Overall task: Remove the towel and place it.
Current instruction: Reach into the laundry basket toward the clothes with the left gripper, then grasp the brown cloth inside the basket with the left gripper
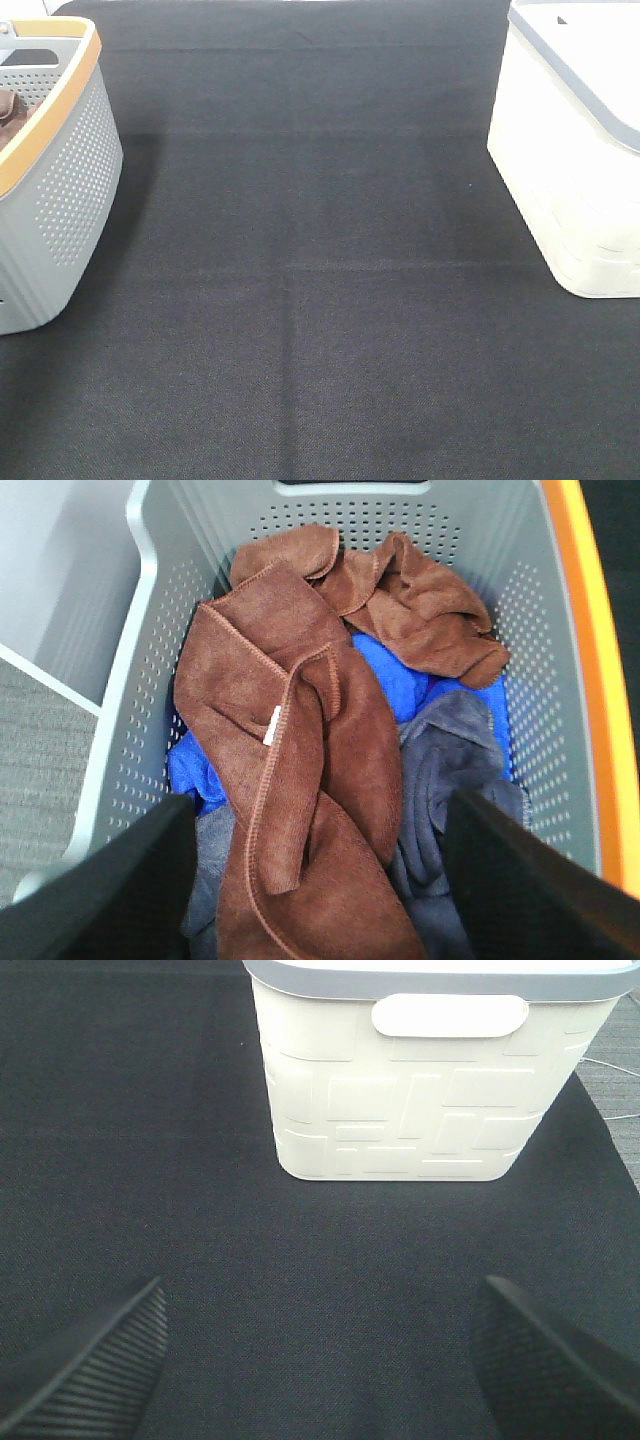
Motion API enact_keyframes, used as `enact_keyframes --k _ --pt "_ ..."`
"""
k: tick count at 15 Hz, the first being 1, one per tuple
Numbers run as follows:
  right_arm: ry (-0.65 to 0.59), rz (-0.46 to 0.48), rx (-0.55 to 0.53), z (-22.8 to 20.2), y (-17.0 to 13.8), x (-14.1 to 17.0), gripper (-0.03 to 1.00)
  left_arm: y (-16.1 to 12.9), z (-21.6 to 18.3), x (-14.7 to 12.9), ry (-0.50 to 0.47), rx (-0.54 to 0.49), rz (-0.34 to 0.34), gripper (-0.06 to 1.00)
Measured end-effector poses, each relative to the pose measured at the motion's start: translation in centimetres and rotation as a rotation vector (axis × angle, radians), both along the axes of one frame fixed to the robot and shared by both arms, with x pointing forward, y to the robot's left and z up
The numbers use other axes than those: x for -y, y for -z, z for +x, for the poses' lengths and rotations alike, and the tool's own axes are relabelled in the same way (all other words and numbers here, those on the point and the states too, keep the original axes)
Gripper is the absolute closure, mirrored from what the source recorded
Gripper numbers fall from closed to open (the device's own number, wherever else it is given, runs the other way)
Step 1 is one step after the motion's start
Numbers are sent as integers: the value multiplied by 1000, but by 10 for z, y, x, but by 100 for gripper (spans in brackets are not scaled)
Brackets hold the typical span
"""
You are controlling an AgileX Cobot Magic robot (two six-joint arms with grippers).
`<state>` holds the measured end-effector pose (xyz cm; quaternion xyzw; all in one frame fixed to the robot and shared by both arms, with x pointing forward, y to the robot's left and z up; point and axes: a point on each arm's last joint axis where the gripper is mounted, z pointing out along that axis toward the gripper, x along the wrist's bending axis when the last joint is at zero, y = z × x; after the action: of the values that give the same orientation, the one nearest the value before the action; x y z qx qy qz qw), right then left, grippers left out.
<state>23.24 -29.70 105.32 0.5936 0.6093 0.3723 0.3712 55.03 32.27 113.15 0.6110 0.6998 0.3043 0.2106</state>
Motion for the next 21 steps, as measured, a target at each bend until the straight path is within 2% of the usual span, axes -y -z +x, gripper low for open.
enact_keyframes --k 2,7,14,17,21 --pt "0 0 0 0 0 0 19 14 23 -4 -26 -71 19 27" --pt "0 0 0 0 0 0 19 55 77 -39 -152 -250 -40 27" --pt "0 0 0 0 0 0 19 93 124 -45 -146 -299 -48 27" --pt "0 0 0 0 0 0 19 117 130 -45 -142 -382 -68 27" --pt "0 0 0 0 0 0 19 135 134 -44 -142 -426 -81 27"
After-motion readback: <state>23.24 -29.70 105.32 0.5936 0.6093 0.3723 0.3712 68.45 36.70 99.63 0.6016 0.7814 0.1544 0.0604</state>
